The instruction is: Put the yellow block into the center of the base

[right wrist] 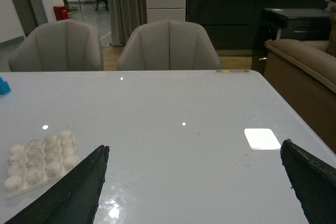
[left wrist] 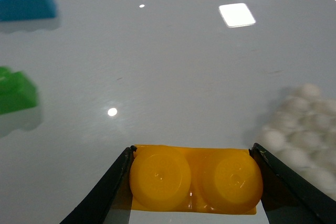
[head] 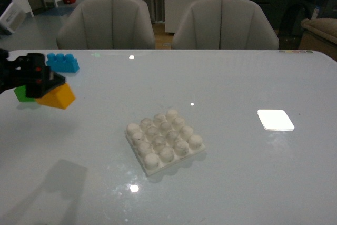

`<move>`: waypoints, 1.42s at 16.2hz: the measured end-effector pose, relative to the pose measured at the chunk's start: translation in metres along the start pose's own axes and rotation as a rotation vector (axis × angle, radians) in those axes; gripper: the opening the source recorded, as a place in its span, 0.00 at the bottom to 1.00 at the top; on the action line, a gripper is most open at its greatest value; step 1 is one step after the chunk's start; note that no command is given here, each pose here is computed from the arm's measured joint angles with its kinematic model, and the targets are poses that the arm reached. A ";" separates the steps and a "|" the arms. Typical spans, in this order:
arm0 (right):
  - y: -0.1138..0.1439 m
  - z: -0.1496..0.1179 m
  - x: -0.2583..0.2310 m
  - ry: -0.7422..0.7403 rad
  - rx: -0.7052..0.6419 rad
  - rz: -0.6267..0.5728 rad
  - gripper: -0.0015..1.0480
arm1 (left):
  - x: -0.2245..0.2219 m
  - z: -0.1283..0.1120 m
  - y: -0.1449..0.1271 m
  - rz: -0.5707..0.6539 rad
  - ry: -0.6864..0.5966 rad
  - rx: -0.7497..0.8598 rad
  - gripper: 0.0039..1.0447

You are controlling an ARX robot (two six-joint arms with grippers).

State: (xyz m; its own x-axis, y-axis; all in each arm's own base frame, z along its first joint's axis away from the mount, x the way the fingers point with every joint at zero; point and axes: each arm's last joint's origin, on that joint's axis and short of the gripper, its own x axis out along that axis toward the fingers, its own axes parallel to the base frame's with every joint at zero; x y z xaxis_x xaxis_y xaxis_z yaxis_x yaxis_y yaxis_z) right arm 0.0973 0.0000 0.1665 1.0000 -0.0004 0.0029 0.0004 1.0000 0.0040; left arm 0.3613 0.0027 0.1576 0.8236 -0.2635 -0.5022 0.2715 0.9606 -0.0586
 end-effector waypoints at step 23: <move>0.000 0.000 0.000 0.000 0.000 0.000 0.94 | 0.091 -0.008 -0.106 -0.521 0.155 0.501 0.56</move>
State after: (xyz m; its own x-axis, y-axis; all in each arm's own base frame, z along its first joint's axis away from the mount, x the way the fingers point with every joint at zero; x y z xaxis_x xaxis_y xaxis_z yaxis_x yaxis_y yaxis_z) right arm 0.0973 0.0000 0.1666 1.0000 0.0000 0.0032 0.0000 1.0000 0.0040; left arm 0.4036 -0.1227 0.1109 0.4567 -0.6232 -0.6349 0.8333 0.5495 0.0600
